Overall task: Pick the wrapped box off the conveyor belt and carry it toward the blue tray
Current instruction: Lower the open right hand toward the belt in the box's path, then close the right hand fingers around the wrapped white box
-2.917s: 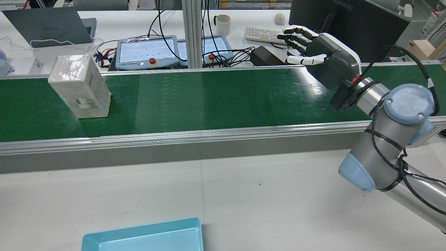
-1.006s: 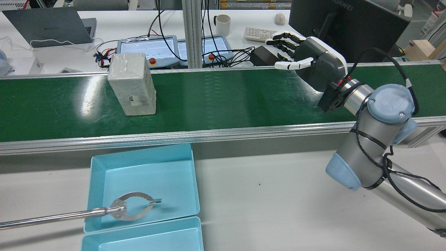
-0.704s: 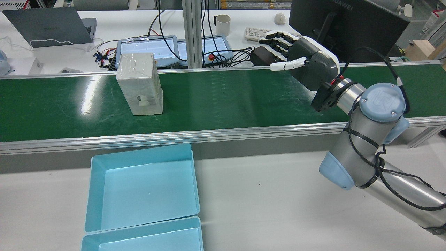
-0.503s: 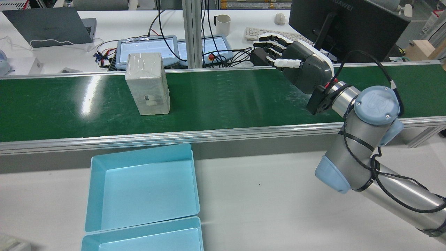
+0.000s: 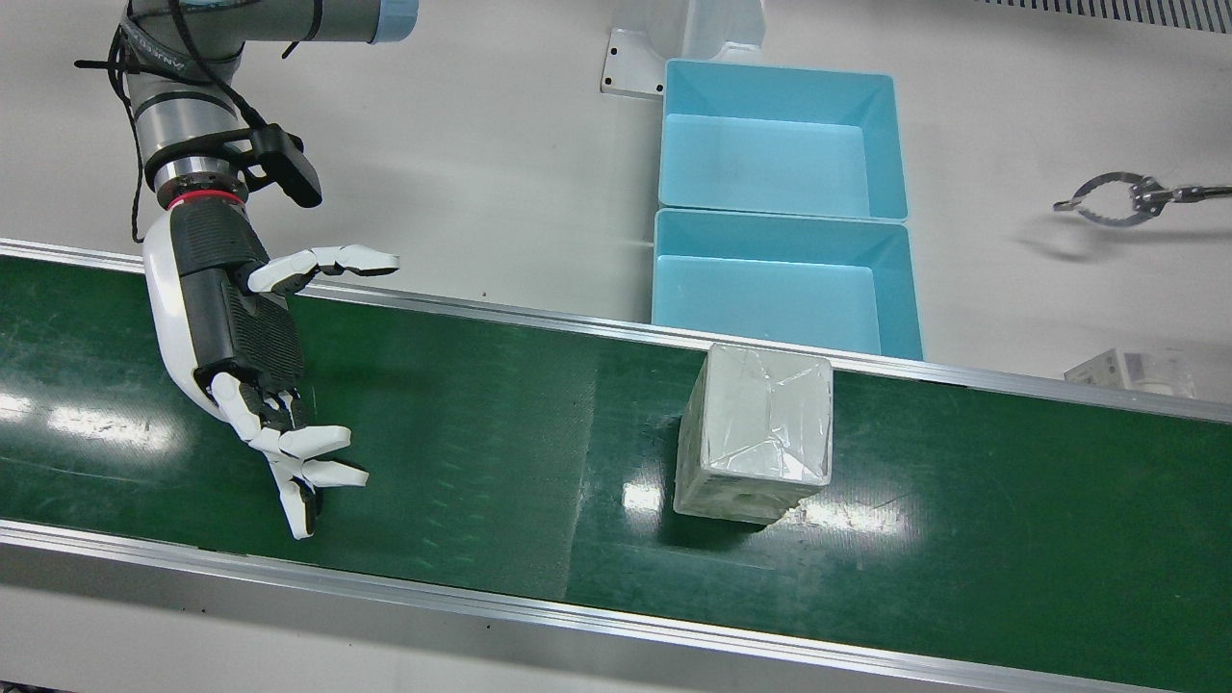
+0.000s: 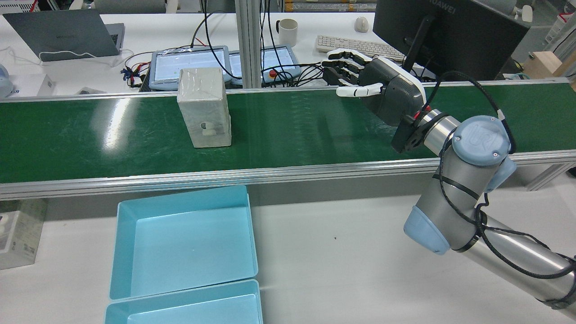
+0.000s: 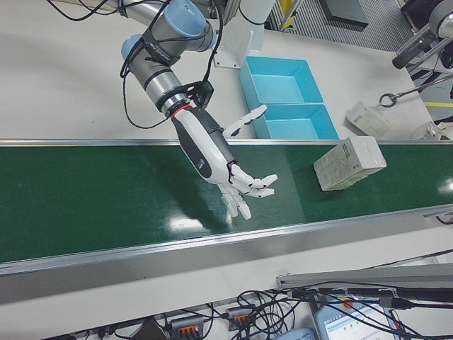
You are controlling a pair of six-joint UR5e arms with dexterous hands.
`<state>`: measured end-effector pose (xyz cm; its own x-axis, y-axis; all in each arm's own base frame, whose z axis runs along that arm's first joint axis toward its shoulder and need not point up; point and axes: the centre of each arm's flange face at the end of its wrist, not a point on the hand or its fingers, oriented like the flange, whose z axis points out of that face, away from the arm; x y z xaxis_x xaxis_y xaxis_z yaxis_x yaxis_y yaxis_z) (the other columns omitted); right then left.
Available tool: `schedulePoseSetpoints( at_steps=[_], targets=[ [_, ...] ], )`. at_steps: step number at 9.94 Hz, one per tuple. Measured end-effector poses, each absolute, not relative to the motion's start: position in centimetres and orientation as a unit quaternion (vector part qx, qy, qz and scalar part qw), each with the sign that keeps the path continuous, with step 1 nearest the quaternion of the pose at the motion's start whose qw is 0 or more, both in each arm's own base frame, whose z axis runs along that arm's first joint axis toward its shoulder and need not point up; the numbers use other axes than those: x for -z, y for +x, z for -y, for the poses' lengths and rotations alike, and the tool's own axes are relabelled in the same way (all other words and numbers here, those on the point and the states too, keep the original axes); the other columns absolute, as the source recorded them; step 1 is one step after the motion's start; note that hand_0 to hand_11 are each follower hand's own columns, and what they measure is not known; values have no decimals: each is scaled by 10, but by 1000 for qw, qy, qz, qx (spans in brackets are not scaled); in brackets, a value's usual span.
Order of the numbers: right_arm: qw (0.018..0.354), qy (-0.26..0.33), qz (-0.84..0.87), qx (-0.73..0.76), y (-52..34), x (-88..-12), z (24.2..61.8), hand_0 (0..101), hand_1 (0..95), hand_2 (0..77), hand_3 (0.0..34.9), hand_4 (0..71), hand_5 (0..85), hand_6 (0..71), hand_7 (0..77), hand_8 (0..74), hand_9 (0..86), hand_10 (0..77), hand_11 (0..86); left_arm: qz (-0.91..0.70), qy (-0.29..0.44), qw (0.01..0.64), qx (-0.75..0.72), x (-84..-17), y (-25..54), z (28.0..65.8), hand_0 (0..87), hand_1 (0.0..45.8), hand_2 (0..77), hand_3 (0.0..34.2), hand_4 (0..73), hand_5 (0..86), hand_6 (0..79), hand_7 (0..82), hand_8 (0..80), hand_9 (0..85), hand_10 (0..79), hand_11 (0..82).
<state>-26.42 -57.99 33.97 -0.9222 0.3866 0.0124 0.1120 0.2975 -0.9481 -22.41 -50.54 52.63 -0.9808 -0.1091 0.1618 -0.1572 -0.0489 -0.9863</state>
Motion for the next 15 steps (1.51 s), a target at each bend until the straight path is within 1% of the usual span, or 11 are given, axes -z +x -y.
schedulePoseSetpoints(
  at_steps=[1, 2, 4, 6, 7, 9, 10, 11, 12, 13, 15],
  targets=[
    [121, -157, 797, -571, -265, -340, 580, 463, 136, 202, 177, 109, 338, 44, 218, 0, 54, 0, 16, 689, 97, 17, -718, -526, -224, 505, 0, 0, 5, 0, 0, 11, 0, 0, 0, 0, 5, 0],
    [122, -157, 796, -571, -268, -340, 579, 468, 180, 229, 164, 109, 338, 44, 224, 0, 54, 0, 16, 689, 97, 17, -718, -526, -224, 505, 0, 0, 5, 0, 0, 11, 0, 0, 0, 0, 5, 0],
    [129, -157, 799, -566, -276, -333, 578, 467, 158, 229, 165, 109, 338, 44, 229, 0, 60, 0, 16, 689, 97, 17, -718, -526, -224, 505, 0, 0, 5, 0, 0, 11, 0, 0, 0, 0, 5, 0],
    [131, -157, 802, -561, -281, -326, 578, 492, 175, 196, 164, 104, 344, 38, 235, 0, 60, 0, 16, 689, 97, 17, -718, -526, -224, 505, 0, 0, 5, 0, 0, 11, 0, 0, 0, 0, 0, 0],
    [132, -156, 803, -559, -283, -324, 578, 492, 175, 196, 164, 104, 344, 38, 235, 0, 60, 0, 16, 689, 97, 17, -718, -526, -224, 505, 0, 0, 5, 0, 0, 11, 0, 0, 0, 0, 0, 0],
    [136, -153, 804, -558, -287, -323, 579, 494, 175, 229, 174, 109, 344, 38, 240, 0, 65, 0, 16, 689, 97, 17, -718, -526, -224, 505, 0, 0, 5, 0, 0, 11, 0, 0, 0, 0, 5, 0],
    [140, -155, 802, -560, -294, -324, 580, 494, 175, 229, 174, 109, 344, 38, 240, 0, 65, 0, 16, 689, 97, 17, -718, -526, -224, 505, 0, 0, 5, 0, 0, 11, 0, 0, 0, 0, 0, 0],
    [144, -157, 800, -561, -302, -325, 581, 494, 175, 224, 179, 76, 344, 38, 240, 0, 65, 0, 16, 689, 97, 17, -718, -526, -224, 505, 0, 0, 5, 0, 0, 11, 0, 5, 0, 0, 0, 0],
    [145, -160, 799, -561, -307, -324, 582, 494, 175, 224, 179, 76, 344, 38, 240, 0, 65, 0, 16, 689, 97, 17, -718, -526, -224, 505, 0, 0, 5, 0, 0, 11, 0, 0, 0, 0, 5, 0],
    [145, -161, 799, -561, -309, -324, 582, 494, 175, 213, 185, 76, 344, 16, 207, 0, 44, 0, 16, 689, 97, 17, -718, -526, -224, 505, 0, 0, 5, 0, 0, 11, 0, 0, 0, 0, 5, 0],
    [144, -162, 800, -560, -310, -322, 582, 492, 175, 213, 184, 87, 344, 22, 224, 0, 44, 0, 16, 689, 97, 17, -718, -526, -224, 505, 0, 0, 5, 0, 0, 11, 0, 0, 0, 0, 0, 0]
  ],
)
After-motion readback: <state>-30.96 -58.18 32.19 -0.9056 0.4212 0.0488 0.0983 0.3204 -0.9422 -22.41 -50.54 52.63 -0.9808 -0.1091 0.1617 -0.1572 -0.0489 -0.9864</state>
